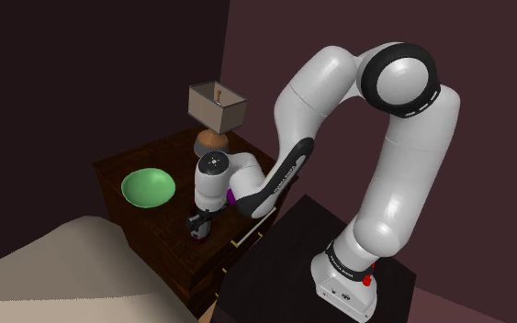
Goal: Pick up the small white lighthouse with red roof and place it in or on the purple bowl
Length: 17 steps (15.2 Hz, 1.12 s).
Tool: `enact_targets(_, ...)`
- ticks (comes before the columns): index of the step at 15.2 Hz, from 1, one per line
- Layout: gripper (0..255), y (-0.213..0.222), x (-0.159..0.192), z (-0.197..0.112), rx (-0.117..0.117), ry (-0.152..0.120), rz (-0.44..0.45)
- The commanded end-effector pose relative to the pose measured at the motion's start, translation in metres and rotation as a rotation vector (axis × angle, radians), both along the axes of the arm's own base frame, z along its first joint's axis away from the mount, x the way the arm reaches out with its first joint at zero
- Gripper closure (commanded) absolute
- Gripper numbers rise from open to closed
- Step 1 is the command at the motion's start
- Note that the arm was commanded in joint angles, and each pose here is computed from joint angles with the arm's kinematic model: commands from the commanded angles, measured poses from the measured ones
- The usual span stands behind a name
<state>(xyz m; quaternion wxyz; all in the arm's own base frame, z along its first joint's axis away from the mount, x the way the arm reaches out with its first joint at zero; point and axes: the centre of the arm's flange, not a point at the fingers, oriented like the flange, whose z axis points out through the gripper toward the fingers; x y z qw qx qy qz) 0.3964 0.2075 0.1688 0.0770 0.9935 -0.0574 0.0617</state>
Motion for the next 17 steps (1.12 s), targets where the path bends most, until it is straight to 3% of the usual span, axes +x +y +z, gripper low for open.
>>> enact_targets(1, 0, -0.0007, -0.0006, -0.002, 0.0, 0.0, 0.0)
enact_targets(7, 0, -0.0007, -0.0006, -0.0019, 0.0, 0.0, 0.0)
enact_targets(8, 255, -0.0007, -0.0006, -0.0019, 0.0, 0.0, 0.0)
enact_targets(17, 255, -0.0007, -0.0006, -0.002, 0.0, 0.0, 0.0)
